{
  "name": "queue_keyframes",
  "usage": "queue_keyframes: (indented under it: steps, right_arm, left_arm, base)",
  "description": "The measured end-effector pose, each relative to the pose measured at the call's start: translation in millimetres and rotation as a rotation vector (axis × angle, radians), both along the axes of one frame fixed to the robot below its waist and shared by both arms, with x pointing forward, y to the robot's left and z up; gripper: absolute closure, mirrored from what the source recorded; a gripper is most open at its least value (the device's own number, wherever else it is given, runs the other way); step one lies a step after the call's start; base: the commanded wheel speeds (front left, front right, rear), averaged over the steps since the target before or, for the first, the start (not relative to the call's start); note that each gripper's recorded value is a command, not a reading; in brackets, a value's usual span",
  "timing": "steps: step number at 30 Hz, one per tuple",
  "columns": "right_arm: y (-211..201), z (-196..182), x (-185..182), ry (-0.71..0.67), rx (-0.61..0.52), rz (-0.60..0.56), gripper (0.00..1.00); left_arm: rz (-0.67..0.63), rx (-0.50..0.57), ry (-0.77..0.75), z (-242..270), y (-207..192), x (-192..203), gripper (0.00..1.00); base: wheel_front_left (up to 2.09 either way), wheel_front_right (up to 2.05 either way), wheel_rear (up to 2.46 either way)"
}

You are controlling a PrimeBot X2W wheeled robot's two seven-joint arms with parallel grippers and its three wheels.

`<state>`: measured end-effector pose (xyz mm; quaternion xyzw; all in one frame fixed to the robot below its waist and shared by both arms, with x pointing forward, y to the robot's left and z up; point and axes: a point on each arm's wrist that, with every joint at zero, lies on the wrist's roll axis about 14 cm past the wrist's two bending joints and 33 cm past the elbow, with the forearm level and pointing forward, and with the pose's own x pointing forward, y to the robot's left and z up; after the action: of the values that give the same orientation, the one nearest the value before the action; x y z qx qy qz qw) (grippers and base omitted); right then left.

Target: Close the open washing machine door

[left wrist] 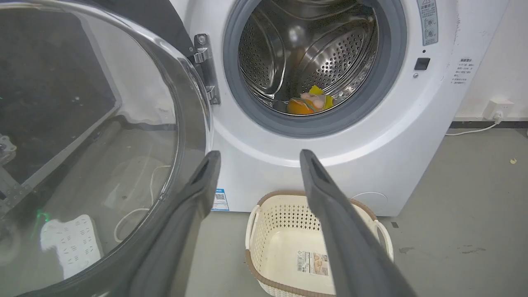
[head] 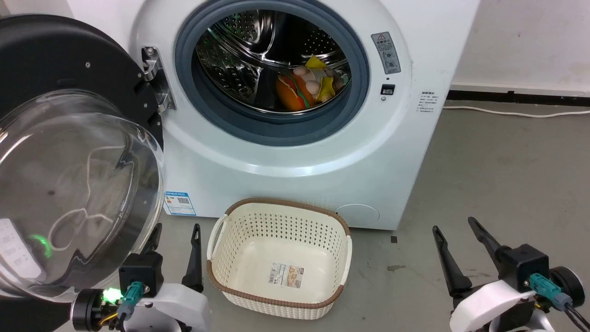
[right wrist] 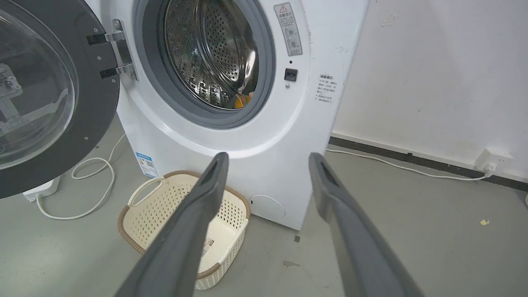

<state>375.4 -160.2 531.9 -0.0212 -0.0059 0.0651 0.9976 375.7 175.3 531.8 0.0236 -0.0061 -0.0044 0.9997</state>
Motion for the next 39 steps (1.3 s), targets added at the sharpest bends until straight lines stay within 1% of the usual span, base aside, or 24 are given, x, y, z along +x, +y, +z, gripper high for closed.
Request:
queue_keyframes:
  steps: [15, 28, 39]
  right_arm:
    - [9, 0, 3, -0.018, 0.023, 0.028, 0.0]
    - [45, -2, 13, -0.024, 0.033, 0.132, 0.0]
    - [87, -3, 21, -0.029, 0.044, 0.25, 0.0]
  left_arm:
    - [0.016, -0.009, -0.037, 6, 6, -5, 0.0]
    - [0.102, -0.024, -0.075, 12, 34, -24, 0.0]
    - [0.183, -0.028, -0.11, 19, 60, -39, 0.0]
  base:
    - [0.0, 0.0, 0.0]
    - [0.0, 0.0, 0.0]
    - [0.0, 0.0, 0.0]
